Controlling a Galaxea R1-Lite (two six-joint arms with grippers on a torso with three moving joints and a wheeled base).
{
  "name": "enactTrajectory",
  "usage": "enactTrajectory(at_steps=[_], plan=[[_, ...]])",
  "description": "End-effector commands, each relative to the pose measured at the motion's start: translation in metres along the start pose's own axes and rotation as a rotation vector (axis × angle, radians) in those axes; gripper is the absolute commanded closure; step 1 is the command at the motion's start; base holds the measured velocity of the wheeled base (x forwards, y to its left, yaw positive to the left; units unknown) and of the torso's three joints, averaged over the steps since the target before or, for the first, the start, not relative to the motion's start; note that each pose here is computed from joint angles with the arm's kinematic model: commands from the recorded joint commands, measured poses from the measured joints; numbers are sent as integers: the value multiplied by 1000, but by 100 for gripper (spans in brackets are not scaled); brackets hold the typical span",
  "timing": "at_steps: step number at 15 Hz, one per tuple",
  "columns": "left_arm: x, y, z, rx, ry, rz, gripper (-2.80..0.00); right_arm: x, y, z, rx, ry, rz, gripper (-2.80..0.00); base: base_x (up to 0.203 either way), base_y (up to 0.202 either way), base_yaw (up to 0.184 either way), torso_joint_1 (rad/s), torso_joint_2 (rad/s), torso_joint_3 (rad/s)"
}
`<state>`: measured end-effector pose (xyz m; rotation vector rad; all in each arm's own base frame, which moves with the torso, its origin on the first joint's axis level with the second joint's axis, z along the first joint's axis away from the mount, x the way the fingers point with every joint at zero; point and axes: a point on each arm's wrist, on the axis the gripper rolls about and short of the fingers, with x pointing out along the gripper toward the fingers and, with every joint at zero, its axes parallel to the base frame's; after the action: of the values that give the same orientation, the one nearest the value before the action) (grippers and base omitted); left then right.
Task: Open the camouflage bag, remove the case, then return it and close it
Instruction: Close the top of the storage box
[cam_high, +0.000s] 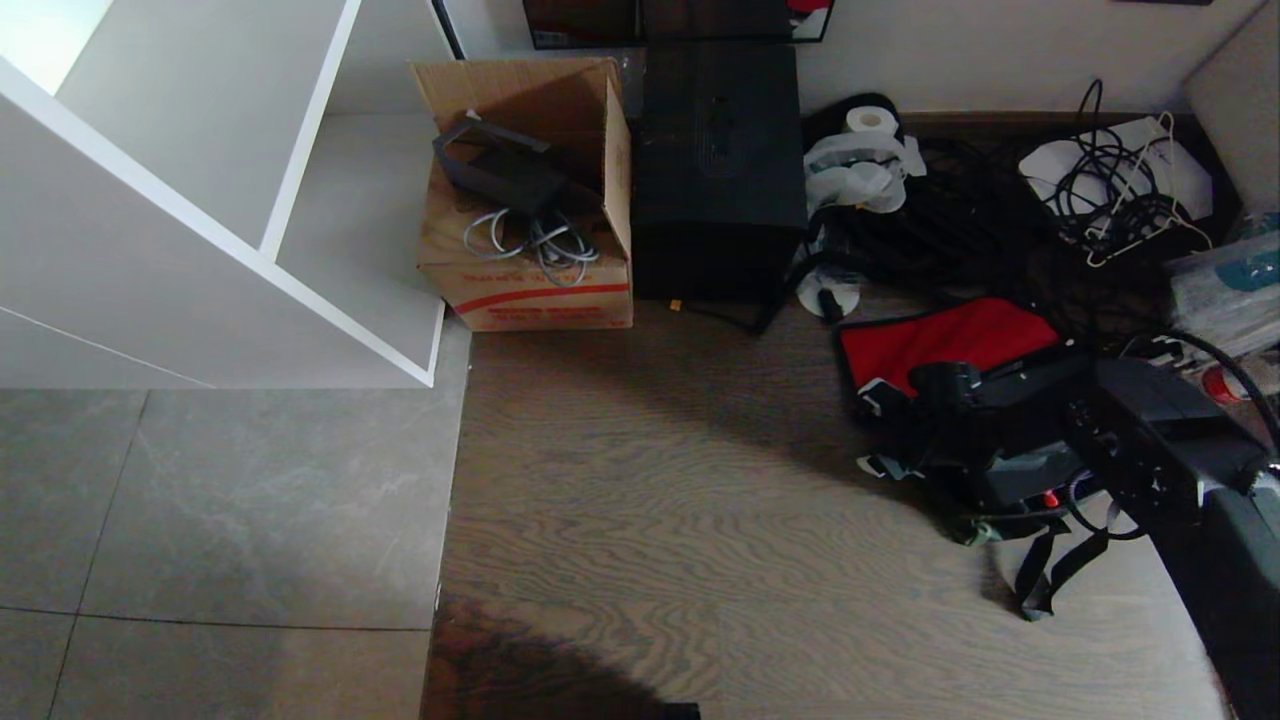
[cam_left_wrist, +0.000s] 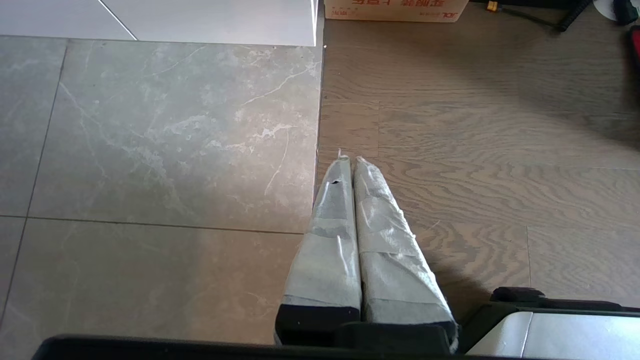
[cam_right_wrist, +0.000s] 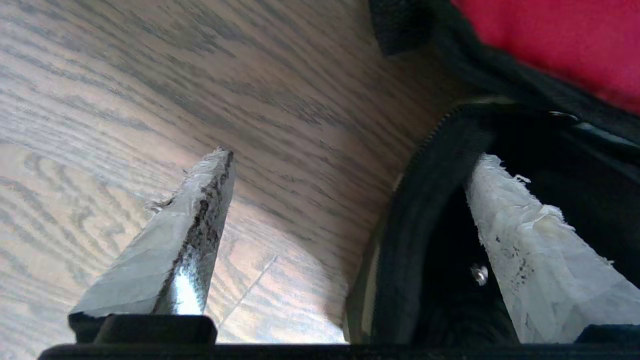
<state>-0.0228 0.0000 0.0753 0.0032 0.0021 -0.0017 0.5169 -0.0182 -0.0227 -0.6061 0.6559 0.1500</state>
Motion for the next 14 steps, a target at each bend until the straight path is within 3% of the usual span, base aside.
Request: enactTrajectory(at_steps=[1, 2, 11, 14], plan=[[0, 0, 0, 0, -2, 0, 0, 9, 2, -5, -1, -10, -11, -181, 0, 0, 0, 0, 0, 0], [0, 0, 0, 0, -2, 0, 0, 11, 3, -7, -3, -13, -13, 0, 0, 0, 0, 0, 0, 0], [0, 0, 0, 0, -2, 0, 0, 14, 1, -3, -2, -54, -42, 0, 0, 0, 0, 0, 0, 0], [0, 0, 0, 0, -2, 0, 0, 5, -9, 8, 1, -147, -106, 0, 0, 0, 0, 0, 0, 0]])
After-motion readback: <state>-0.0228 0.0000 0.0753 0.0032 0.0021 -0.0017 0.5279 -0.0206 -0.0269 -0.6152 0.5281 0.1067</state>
